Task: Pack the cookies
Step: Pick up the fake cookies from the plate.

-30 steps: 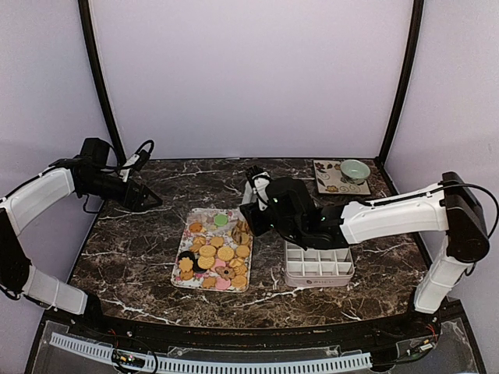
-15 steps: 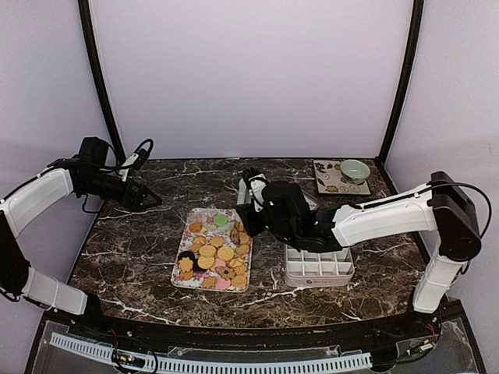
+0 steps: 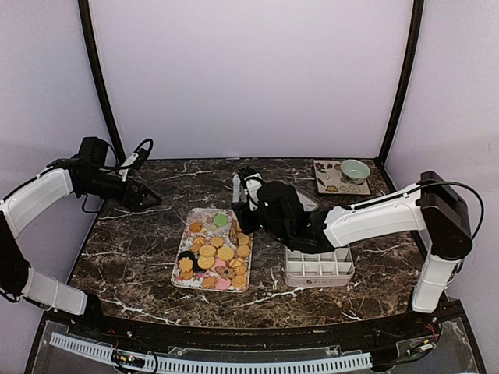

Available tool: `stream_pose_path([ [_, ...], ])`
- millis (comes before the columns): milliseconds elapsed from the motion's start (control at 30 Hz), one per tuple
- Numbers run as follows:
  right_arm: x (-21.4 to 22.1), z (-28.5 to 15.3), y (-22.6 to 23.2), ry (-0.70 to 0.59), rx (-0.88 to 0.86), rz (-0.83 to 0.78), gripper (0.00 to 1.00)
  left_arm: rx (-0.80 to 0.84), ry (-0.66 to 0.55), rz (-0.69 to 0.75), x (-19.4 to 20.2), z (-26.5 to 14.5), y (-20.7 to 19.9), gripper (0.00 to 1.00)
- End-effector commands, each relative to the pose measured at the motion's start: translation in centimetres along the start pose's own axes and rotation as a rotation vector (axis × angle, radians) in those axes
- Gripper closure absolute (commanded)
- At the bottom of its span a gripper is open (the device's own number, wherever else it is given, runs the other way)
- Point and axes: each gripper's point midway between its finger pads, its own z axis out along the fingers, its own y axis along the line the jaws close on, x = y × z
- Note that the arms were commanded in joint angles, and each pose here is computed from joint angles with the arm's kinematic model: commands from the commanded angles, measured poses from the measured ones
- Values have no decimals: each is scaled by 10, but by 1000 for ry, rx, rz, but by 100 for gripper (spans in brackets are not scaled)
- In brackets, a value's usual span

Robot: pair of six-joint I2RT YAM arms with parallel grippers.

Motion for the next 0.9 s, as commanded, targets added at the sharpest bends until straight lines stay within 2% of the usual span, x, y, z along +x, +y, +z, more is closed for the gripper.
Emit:
stream_pose_path([
  [0,18,-5,7,14,-16,-1,53,18,-25,21,-2,-5,-7,5],
  [167,36,-18,13,43,-24,6,53,23,-25,21,-2,-5,-8,5],
  [400,31,-22,9,42,7,12,68,23,-27,16,-4,-6,-8,5],
  [600,-8,-30,8,-19,17,-9,77,22,-29,16,-4,-6,-8,5],
  [867,-74,-55,-9,-140,21,30,82,22,-29,14,-5,-6,-8,5],
])
